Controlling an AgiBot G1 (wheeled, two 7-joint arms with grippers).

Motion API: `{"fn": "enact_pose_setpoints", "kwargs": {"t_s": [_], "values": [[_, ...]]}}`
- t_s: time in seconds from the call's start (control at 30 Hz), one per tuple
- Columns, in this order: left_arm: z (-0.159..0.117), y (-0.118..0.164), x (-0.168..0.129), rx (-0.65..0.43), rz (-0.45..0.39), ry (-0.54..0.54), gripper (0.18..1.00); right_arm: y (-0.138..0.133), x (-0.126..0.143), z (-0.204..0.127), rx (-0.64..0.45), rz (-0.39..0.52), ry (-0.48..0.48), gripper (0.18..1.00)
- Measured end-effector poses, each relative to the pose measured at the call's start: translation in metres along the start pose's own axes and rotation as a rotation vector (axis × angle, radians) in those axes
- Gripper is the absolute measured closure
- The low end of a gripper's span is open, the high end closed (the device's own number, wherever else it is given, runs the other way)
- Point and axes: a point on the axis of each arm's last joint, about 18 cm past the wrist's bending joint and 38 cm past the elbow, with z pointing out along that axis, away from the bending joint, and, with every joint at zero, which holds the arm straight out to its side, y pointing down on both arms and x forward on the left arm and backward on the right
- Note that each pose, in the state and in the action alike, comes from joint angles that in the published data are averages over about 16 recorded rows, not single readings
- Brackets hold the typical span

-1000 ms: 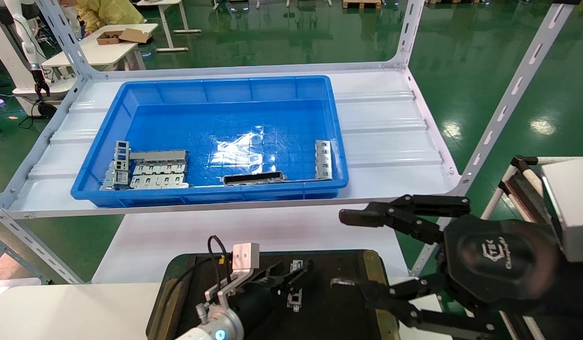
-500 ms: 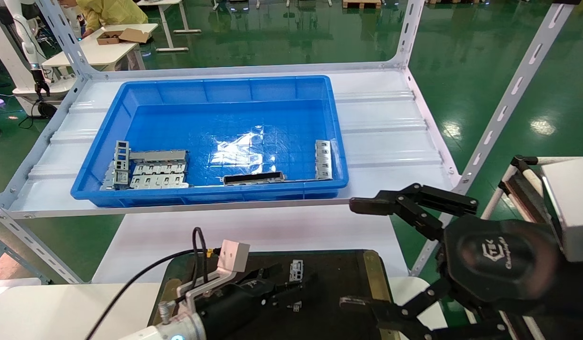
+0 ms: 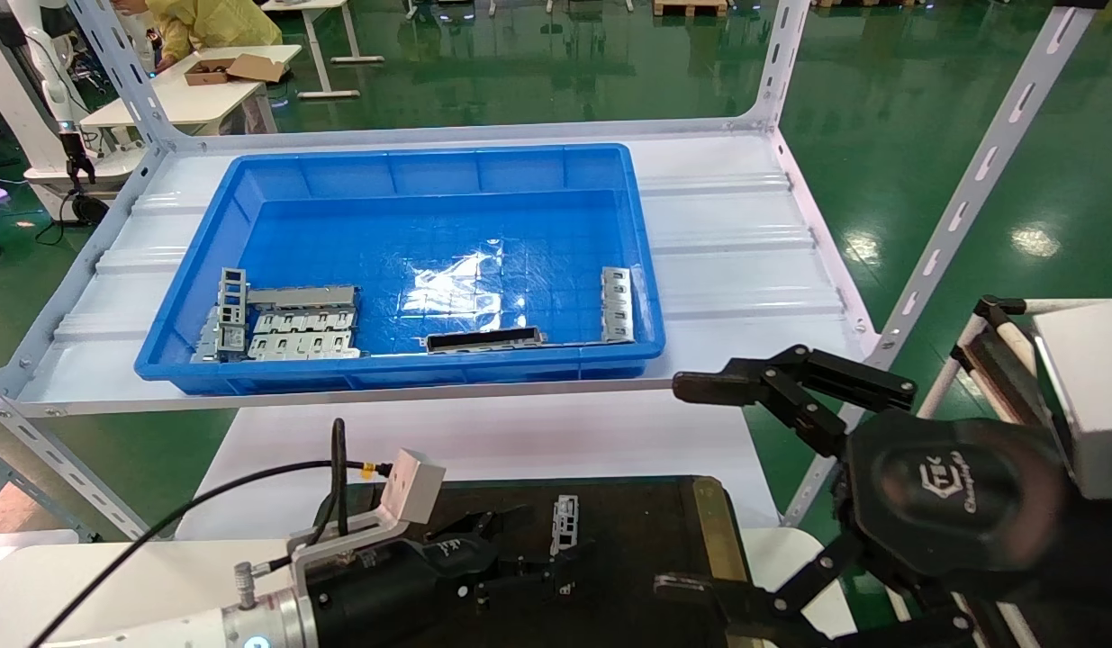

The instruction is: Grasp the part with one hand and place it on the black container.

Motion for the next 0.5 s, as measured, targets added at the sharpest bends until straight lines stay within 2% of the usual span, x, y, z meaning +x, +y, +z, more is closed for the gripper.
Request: {"fn": "enact_pose_setpoints", "kwargs": {"t_s": [0.5], "values": [[-0.019, -0.025, 0.017, -0.006, 0.043, 0.114, 0.184, 0.0, 0.0, 0.0, 0.0, 0.0, 0.0, 0.178]]}}
